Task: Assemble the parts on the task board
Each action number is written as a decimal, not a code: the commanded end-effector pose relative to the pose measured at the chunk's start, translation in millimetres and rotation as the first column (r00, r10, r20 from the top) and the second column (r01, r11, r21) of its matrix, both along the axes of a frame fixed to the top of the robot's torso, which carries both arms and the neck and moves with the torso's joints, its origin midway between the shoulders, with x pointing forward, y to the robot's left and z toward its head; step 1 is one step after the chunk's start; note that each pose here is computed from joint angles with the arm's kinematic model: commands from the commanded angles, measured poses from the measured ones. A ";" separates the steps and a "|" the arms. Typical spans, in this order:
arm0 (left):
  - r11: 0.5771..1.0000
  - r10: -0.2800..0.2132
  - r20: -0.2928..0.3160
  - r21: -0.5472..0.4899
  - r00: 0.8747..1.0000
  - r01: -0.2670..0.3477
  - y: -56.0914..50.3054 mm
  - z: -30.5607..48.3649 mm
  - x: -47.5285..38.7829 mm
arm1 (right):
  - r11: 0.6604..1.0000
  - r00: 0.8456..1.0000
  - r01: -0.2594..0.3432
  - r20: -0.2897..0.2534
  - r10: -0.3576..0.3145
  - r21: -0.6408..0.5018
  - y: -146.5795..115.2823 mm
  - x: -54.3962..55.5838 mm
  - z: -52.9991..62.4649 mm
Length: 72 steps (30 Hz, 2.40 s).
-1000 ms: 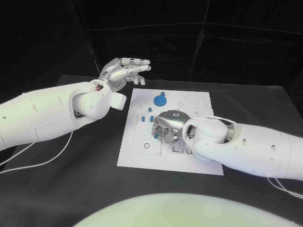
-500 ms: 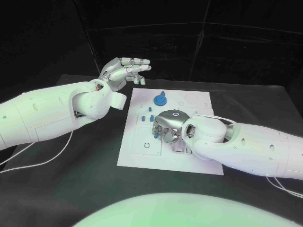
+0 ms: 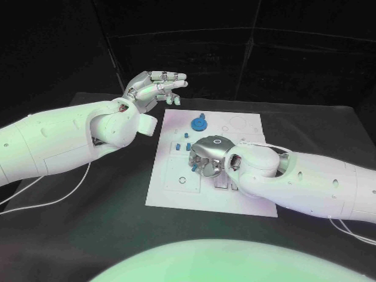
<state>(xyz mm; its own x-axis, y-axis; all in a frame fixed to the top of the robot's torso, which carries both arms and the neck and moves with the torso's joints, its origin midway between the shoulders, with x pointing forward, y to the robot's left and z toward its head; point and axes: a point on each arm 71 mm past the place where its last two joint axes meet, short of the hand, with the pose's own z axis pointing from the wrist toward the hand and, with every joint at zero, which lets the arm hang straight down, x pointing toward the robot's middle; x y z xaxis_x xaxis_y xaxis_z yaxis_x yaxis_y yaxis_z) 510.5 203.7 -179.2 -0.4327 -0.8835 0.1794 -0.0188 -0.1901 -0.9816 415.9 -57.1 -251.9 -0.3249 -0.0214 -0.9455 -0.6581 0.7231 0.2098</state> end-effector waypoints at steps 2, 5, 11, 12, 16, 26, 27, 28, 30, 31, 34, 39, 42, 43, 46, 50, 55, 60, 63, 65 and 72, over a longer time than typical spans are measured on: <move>1.000 -0.009 0.005 -0.010 1.000 0.009 -0.8 1.6 0.1 | 1.000 1.000 -0.011 0.014 0.011 0.006 1.6 -0.9 1.9; 1.000 -0.009 0.005 -0.010 1.000 0.009 -0.7 1.5 0.2 | 1.000 1.000 -0.014 0.016 0.014 0.013 2.3 -2.0 2.8; 1.000 -0.008 0.004 -0.009 1.000 0.008 -0.5 1.4 0.4 | 1.000 1.000 -0.017 0.017 0.017 0.020 2.4 -3.9 3.5; 1.000 -0.008 0.004 -0.009 1.000 0.008 -0.5 1.4 0.4 | 1.000 1.000 -0.018 0.017 0.017 0.020 2.3 -4.3 3.7; 1.000 -0.007 0.004 -0.009 1.000 0.007 -0.4 1.3 0.6 | 1.000 1.000 -0.019 0.016 0.018 0.023 1.5 -5.8 4.1; 1.000 -0.007 0.003 -0.008 1.000 0.007 -0.4 1.0 1.0 | 0.999 1.000 -0.013 0.021 0.012 0.030 0.1 -6.3 4.9; 1.000 -0.007 0.003 -0.008 1.000 0.007 -0.4 1.0 1.0 | 0.999 1.000 -0.009 0.022 0.008 0.030 -0.5 -5.8 4.8; 1.000 -0.007 0.003 -0.008 1.000 0.007 -0.5 0.9 1.0 | 1.000 1.000 -0.005 0.023 0.004 0.031 -1.4 -5.2 4.7; 1.000 -0.007 0.002 -0.008 1.000 0.007 -0.5 0.9 0.9 | 0.999 1.000 0.001 0.026 -0.002 0.033 -2.6 -4.5 4.7; 1.000 -0.007 0.002 -0.007 1.000 0.007 -0.4 0.9 1.0 | 0.999 1.000 0.005 0.028 -0.006 0.035 -3.5 -4.2 4.8; 1.000 -0.007 0.001 -0.007 1.000 0.007 0.0 0.8 0.9 | 0.999 0.999 0.016 0.038 -0.018 0.039 -8.0 -4.2 6.0; 1.000 -0.003 -0.001 -0.004 1.000 0.003 2.1 0.4 1.1 | 0.997 0.997 0.040 0.062 -0.043 0.063 -24.6 -10.5 13.6; 1.000 -0.002 -0.001 -0.003 1.000 0.002 3.0 0.2 1.2 | 0.995 0.995 0.050 0.084 -0.058 0.088 -34.3 -13.6 23.2; 1.000 -0.001 -0.002 -0.003 1.000 0.001 3.1 0.1 1.3 | 0.994 0.994 0.055 0.093 -0.064 0.097 -37.1 -12.9 27.6; 1.000 -0.001 -0.002 -0.003 1.000 0.001 3.4 -0.1 1.2 | 0.990 0.990 0.080 0.109 -0.093 0.119 -48.8 -8.5 41.6; 1.000 -0.003 -0.003 -0.003 1.000 0.003 3.5 -0.2 0.9 | 0.982 0.982 0.141 0.105 -0.154 0.128 -72.8 3.3 56.9; 1.000 -0.003 -0.003 -0.003 1.000 0.003 4.2 -0.3 0.7 | 0.973 0.973 0.204 0.089 -0.214 0.103 -96.0 15.6 60.7; 1.000 -0.005 -0.003 -0.004 1.000 0.005 3.3 -0.2 0.4 | 0.971 0.971 0.224 0.073 -0.229 0.079 -102.8 23.1 58.1; 1.000 -0.007 -0.003 -0.004 1.000 0.007 3.0 -0.3 0.3 | 0.972 0.971 0.227 0.063 -0.231 0.065 -103.5 25.2 54.4; 1.000 -0.007 -0.003 -0.005 1.000 0.007 3.0 -0.3 0.2 | 0.972 0.971 0.230 0.056 -0.233 0.057 -104.1 26.4 51.7; 1.000 -0.006 -0.003 -0.004 1.000 0.006 3.6 -0.3 0.2 | 0.971 0.970 0.239 0.040 -0.240 0.034 -105.0 30.3 43.0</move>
